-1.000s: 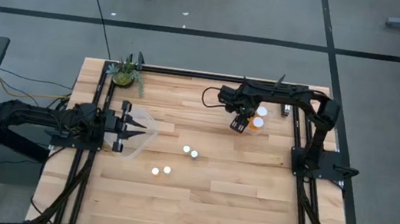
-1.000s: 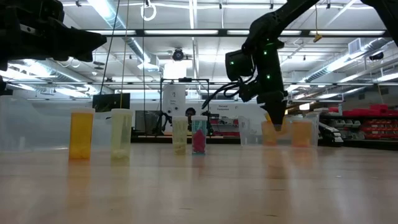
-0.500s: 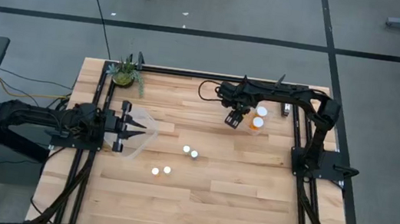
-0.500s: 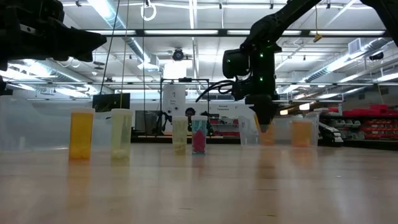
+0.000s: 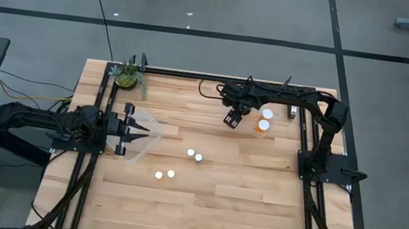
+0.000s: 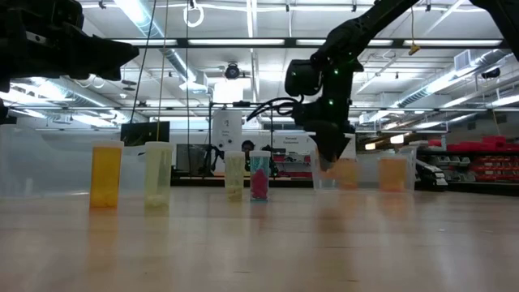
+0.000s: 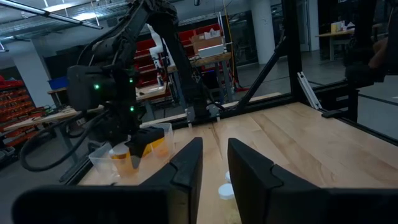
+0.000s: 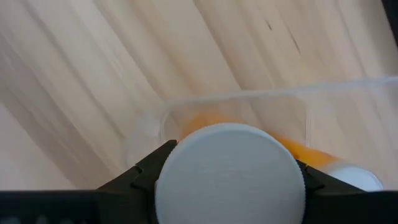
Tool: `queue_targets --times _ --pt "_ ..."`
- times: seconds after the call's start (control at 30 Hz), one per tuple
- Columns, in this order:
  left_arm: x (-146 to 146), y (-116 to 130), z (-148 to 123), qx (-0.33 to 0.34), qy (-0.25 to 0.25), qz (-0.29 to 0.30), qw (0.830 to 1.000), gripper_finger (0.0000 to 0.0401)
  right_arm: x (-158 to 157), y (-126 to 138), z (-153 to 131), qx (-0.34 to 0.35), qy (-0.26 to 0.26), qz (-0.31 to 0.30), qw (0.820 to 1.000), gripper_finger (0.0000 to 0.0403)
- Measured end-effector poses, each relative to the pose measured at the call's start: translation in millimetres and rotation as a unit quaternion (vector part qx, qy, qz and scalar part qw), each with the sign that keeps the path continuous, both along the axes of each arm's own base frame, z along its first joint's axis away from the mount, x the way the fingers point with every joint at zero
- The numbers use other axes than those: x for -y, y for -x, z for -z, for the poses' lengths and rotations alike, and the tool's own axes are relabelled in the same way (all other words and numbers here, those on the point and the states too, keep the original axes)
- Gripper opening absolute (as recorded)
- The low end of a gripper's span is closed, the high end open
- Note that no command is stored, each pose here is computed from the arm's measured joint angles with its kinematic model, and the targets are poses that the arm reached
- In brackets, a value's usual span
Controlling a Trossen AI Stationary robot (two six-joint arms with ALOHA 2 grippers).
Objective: Pick and place medicine bottles into bin by pill shape (circle, oval)
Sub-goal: Put the large orange pill bottle into the right transparent bin
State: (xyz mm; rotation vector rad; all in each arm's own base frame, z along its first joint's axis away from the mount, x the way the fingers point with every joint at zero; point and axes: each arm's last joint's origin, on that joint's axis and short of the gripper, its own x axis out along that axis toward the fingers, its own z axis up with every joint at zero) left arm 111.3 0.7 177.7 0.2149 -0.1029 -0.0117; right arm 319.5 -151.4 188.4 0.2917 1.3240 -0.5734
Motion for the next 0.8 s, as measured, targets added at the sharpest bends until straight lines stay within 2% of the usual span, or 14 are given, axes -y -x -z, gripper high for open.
queue_targets --times 0.37,0.8 --pt "0.0 0.0 0.0 0.000 0.000 0.000 1.000 0.0079 -0.8 -0.7 0.1 0.007 -0.013 -0.004 1.000 0.0207" --pt "0.0 0.0 -0.1 0.000 0.000 0.000 1.000 0.0082 -1.2 0.2 0.3 0.003 -0.015 -0.004 1.000 0.0229"
